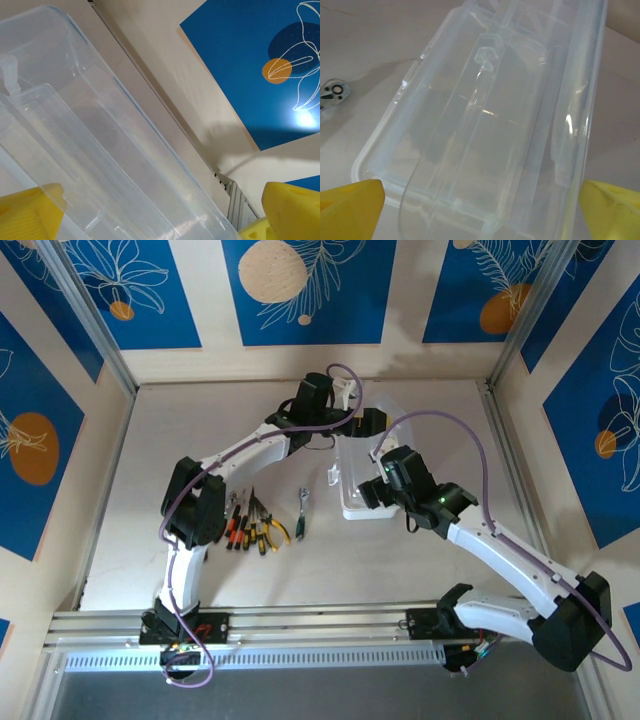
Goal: Pack the tool kit
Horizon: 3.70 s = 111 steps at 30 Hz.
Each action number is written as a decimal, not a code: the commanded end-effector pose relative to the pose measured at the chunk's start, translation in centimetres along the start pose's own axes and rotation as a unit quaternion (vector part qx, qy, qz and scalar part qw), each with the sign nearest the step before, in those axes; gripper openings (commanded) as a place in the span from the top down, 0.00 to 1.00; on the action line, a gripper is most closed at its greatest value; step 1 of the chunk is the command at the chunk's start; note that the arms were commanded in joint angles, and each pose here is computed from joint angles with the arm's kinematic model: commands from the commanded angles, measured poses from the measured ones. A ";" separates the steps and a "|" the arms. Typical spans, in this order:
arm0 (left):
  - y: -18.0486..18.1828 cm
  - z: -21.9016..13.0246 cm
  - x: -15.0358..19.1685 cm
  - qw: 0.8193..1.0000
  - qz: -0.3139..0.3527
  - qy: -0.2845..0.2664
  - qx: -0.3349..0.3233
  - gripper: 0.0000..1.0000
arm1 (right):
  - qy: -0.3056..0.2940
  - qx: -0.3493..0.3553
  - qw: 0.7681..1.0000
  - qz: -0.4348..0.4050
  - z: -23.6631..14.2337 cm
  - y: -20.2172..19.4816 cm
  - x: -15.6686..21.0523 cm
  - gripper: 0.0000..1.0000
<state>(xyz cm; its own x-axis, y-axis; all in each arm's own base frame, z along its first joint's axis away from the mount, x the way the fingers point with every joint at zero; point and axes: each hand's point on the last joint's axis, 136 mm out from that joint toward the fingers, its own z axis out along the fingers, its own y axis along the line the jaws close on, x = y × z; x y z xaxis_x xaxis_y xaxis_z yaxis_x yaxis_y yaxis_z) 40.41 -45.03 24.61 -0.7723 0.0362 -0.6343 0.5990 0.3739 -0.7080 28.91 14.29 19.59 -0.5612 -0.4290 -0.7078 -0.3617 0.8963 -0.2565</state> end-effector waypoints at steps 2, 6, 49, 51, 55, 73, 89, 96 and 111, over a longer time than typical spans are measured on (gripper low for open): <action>-2.3 0.2 -0.6 0.999 0.031 -0.001 0.025 0.00 | -0.003 0.038 0.999 0.008 0.8 -1.1 -0.4 0.03; -2.1 -0.4 -0.4 0.999 0.039 0.005 0.014 0.00 | -0.002 0.041 0.999 0.022 0.9 -1.7 -0.4 0.12; 15.4 -5.1 10.8 0.965 -0.039 0.143 -0.216 0.00 | -0.023 0.029 0.995 0.091 -1.0 -4.1 -0.1 0.33; 15.5 -5.0 11.0 0.965 -0.040 0.146 -0.216 0.00 | -0.024 0.027 0.995 0.097 -0.9 -4.3 -0.1 0.33; 16.1 -4.9 11.6 0.962 -0.046 0.154 -0.220 0.00 | -0.023 0.025 0.993 0.115 -0.9 -4.7 0.1 0.33; 16.4 -4.6 12.1 0.961 -0.051 0.161 -0.217 0.00 | 0.012 0.014 0.940 0.341 -0.2 -10.2 4.3 0.28; 16.4 -4.8 12.2 0.960 -0.054 0.162 -0.220 0.00 | 0.053 0.054 0.900 0.430 0.3 -13.0 8.3 0.18; 16.3 -4.7 12.2 0.960 -0.057 0.163 -0.219 0.00 | 0.061 0.074 0.895 0.435 -0.4 -13.8 8.9 0.08; 14.6 -9.3 7.8 0.957 -0.046 0.116 -0.261 0.00 | 0.026 0.012 0.916 0.399 -3.2 -12.6 4.9 0.01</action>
<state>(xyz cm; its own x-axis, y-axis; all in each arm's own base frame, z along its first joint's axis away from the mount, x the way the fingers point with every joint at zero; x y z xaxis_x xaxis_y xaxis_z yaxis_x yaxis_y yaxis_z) 40.28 -32.53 7.73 -0.8965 0.2110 -0.3897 0.3968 0.7736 -0.4940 28.16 -1.42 19.60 -0.6571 0.4107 -0.6321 0.3063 0.9117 0.2739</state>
